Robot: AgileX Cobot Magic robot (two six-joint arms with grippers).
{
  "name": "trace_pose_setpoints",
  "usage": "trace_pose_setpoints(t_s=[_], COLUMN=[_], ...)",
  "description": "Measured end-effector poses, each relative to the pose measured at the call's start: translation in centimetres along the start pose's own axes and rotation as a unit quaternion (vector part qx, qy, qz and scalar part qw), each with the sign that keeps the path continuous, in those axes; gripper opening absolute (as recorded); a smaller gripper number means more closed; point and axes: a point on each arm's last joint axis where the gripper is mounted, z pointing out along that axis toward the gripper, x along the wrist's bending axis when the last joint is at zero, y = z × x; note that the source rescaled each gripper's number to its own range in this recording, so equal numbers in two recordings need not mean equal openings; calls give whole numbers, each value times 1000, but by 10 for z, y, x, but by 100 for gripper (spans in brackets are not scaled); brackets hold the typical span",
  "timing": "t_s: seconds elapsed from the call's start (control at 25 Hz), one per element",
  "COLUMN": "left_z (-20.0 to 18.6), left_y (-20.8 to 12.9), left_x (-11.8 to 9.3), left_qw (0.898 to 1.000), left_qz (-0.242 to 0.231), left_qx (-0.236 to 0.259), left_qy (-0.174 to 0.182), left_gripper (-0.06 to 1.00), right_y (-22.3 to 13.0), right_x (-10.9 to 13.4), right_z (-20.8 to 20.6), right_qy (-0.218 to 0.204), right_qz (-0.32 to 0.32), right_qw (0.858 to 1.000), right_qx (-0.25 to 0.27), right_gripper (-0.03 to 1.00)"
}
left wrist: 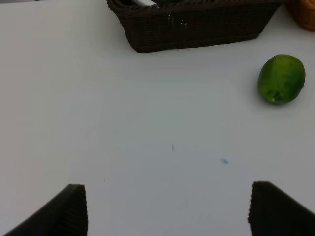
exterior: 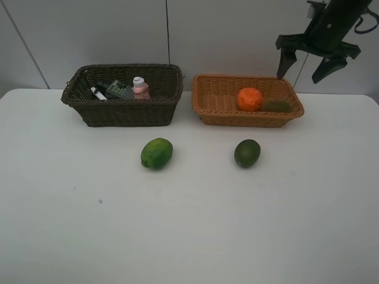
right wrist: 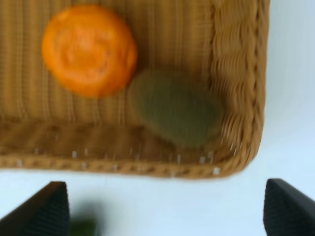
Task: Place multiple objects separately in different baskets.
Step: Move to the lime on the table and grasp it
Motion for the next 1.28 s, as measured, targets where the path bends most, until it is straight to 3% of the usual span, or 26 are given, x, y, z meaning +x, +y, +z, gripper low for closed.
trace_pose_setpoints(t_s=[0.2,0.44,0.64,0.88,1.28], left_z=[0,0,0,0,0], left_y=[0,0,0,0,0], left_x=[0,0,0,0,0], left_qw=[1000,1000,1000,1000,1000], left_qz=[0,0,0,0,0], left_qx=[0,0,0,0,0], left_qy=[0,0,0,0,0], left_gripper=[84,84,84,84,84], right_y=[-50,-108,-120,-106,-111], right_x=[4,62,100,106,105], right_z=[17,26,38,40,90], right_qy=[-8,-11,6,27,-15], right_qz=[4,-37,-18,39,49], right_qw=[997,991,997,999,997], right_qx=[80,131,76,-3,51], right_gripper=[96,97,97,97,97])
